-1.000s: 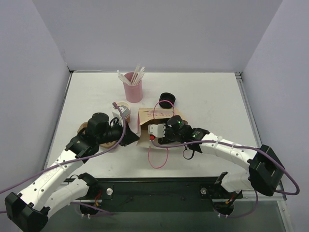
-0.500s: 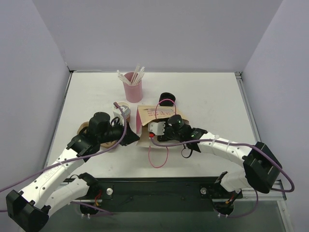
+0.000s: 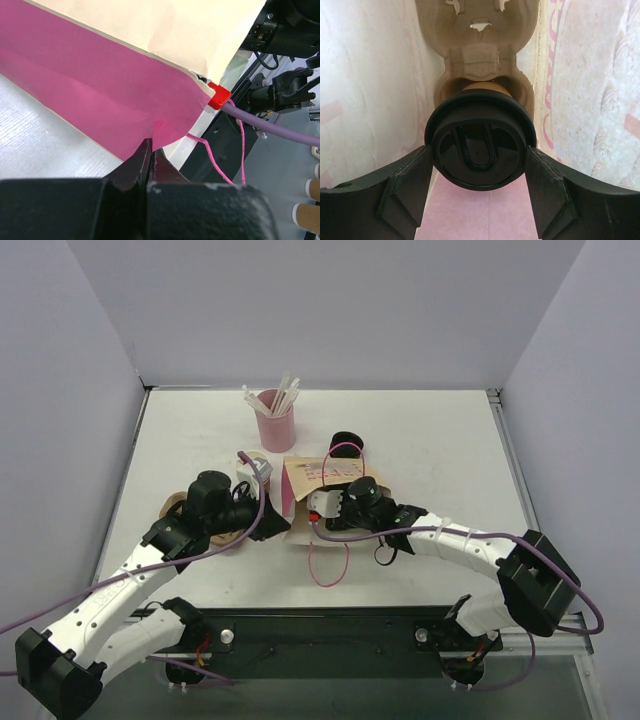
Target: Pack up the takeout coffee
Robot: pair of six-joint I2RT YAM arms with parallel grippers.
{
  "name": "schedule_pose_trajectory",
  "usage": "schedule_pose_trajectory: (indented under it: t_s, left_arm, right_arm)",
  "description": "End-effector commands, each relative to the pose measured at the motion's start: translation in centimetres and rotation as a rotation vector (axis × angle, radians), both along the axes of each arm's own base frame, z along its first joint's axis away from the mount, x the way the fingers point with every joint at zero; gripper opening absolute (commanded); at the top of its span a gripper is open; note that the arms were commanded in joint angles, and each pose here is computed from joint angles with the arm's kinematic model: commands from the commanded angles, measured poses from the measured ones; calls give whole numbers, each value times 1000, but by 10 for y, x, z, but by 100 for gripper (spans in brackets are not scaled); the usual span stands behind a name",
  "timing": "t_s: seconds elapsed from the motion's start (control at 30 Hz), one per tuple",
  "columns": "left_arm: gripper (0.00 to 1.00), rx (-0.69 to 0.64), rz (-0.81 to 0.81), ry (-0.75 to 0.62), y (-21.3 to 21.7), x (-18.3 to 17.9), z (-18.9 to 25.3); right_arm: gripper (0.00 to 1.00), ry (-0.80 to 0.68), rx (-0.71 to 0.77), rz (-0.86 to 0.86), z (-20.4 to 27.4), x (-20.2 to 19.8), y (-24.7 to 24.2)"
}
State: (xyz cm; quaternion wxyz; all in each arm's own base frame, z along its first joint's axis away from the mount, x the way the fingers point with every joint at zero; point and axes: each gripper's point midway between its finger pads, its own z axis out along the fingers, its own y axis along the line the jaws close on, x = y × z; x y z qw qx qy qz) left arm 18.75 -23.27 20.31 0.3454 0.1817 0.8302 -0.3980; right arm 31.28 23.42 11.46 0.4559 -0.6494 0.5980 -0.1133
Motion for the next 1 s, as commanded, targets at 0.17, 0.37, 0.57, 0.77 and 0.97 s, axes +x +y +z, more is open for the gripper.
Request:
schedule_pose_trajectory:
  t_s: [0.17,0.37,0.57,0.77,0.97]
  left_arm:
    - [0,-56,-22,-26,-10,1,21]
    - [0,-43,26,-14,-7,9,23]
    - [0,-11,83,0,-4,18,25]
    - [0,-2,96,4,-3,21,26]
    - [0,-1,88,1,-5,22,30]
  right_arm:
    - [46,50,-11,-45,-17,5,-7]
    - [66,55,39,-39,8,7,4]
    - [77,74,57,-37,30,0,5]
    - [83,102,63,-60,33,-12,-3]
    - [86,99,83,-60,41,-16,-5]
